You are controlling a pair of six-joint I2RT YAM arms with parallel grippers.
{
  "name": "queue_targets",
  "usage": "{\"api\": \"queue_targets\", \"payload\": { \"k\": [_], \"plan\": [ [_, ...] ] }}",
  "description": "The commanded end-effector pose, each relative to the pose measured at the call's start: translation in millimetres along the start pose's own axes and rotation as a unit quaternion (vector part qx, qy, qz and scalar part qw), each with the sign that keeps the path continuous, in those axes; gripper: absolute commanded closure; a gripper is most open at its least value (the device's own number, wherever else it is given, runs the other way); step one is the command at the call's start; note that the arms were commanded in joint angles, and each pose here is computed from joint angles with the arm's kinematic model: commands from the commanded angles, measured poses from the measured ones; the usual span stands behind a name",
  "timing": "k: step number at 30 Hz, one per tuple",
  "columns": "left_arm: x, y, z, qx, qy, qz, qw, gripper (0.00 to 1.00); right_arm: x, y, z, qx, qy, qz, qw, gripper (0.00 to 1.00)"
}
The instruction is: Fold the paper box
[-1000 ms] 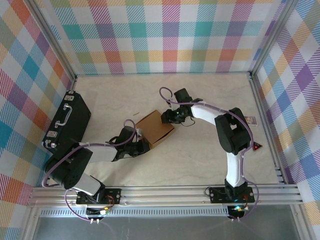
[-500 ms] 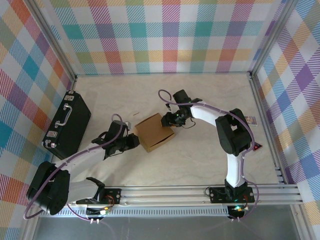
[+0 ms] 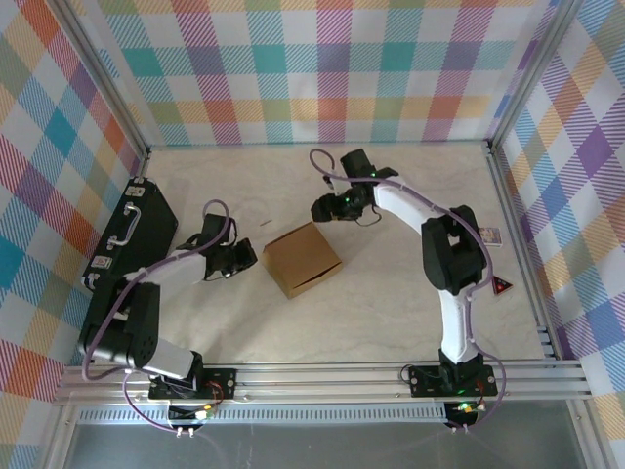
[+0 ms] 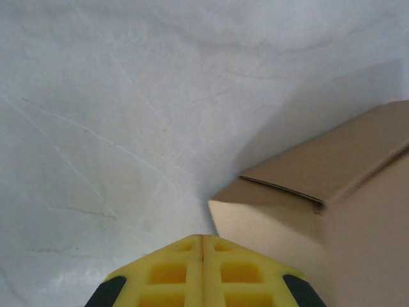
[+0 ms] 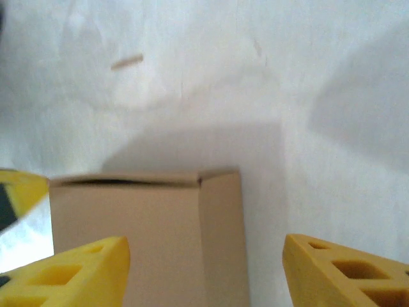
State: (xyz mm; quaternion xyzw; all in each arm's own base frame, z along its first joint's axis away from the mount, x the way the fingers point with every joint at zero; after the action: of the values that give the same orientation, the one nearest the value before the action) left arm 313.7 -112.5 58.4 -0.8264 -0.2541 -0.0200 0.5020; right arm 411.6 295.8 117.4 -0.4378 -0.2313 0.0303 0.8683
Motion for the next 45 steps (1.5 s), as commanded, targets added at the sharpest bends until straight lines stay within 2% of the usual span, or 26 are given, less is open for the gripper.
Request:
{"api": "queue_targets", "payload": {
  "k": [1,15,26,37,40,45],
  "plan": [
    [11.8,8.9,-12.1,-0.032,0.004,0.0,0.999,1.0,-6.6,14.6,-1.4,0.023,0.015,0.039,0.999,0.39],
    [12.8,35.5,-6.5,-0.027,0.002,0.018,0.999,1.0,-30.6,41.6,4.8,0.065,0.035,0.076,0.994,0.49],
    [13.2,44.1,-39.4,-0.132,-0.002,0.021,0.991,1.0,-45.9,63.8,51.6,0.121,0.033,0.105,0.987,0.53],
    [13.9,35.0,-67.8,-0.173,0.049,0.02,0.984,1.0,-56.1,64.8,90.1,0.167,0.014,0.126,0.978,0.54],
    [14.2,34.0,-66.4,-0.164,0.053,0.022,0.985,1.0,-56.1,63.5,86.2,0.148,0.01,0.121,0.982,0.54],
    [14.0,24.9,-48.1,-0.092,0.061,0.02,0.994,1.0,-47.5,56.7,42.4,0.031,0.022,0.095,0.995,0.53]
  ]
}}
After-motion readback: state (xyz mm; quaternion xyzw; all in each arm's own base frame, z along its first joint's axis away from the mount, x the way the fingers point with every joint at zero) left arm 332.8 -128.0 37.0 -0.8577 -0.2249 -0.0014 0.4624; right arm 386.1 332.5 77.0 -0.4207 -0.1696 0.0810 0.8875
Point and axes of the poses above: each hand's point on the last joint's axis, 136 mm out from that joint toward the fingers, its own y axis out along the fingers, its own z axis along the line the jaws close on, x = y × z, the point moved 2 cm from there along -y, back along the fingers
